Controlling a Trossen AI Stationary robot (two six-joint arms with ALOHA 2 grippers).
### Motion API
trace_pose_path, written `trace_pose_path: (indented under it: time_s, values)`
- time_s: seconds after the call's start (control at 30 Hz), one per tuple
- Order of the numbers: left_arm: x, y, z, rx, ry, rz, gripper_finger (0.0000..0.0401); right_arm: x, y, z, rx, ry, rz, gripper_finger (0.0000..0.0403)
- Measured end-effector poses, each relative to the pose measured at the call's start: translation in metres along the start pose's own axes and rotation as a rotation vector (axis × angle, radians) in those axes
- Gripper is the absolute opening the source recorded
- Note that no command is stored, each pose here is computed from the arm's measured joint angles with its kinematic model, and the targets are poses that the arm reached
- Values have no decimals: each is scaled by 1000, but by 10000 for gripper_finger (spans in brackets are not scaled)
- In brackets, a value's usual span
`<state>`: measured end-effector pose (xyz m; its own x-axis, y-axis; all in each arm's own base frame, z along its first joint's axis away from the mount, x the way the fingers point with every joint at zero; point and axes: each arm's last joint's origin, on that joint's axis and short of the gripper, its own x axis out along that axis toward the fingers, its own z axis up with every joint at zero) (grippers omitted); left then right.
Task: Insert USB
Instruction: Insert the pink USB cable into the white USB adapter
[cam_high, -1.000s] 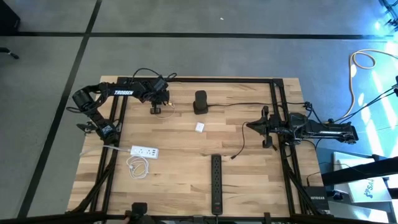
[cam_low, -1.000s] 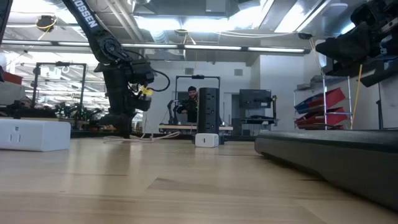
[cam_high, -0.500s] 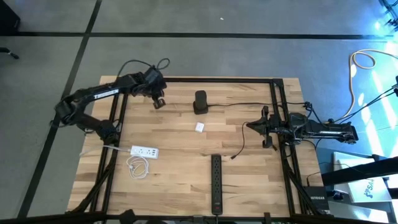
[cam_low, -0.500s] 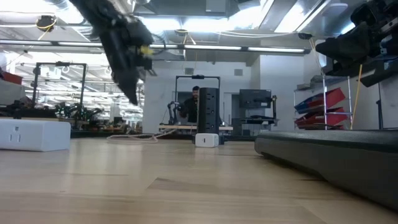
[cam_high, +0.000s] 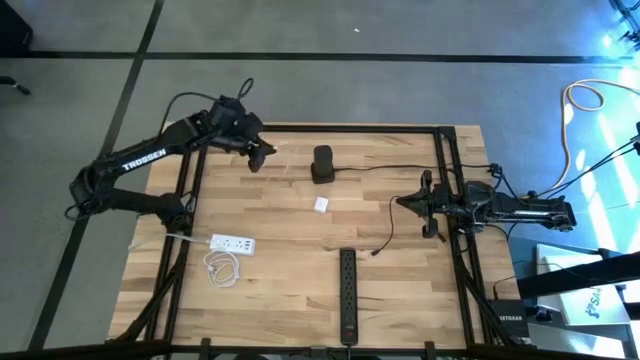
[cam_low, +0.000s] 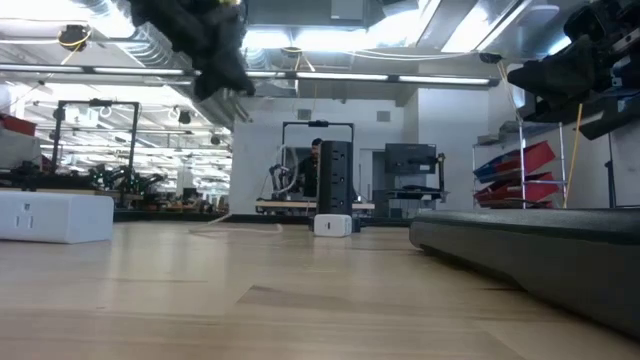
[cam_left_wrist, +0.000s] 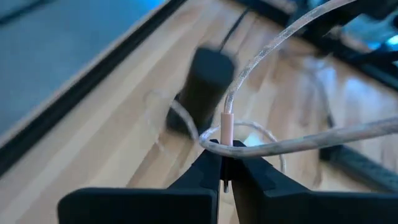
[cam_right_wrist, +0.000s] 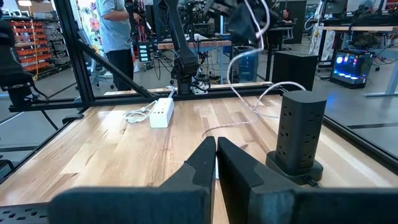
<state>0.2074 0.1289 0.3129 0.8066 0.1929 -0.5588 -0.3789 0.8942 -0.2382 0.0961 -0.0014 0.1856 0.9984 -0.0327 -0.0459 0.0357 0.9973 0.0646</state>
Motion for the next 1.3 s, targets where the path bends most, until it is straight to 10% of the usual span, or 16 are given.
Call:
trace_pose_path:
  time_s: [0.7, 1.3]
  values:
    - [31, -101, -40, 95, -335, -243, 3, 0, 0, 0, 0, 0, 0, 1]
    - [38, -123, -99, 150, -490, -242, 3, 0, 0, 0, -2, 0, 0, 1]
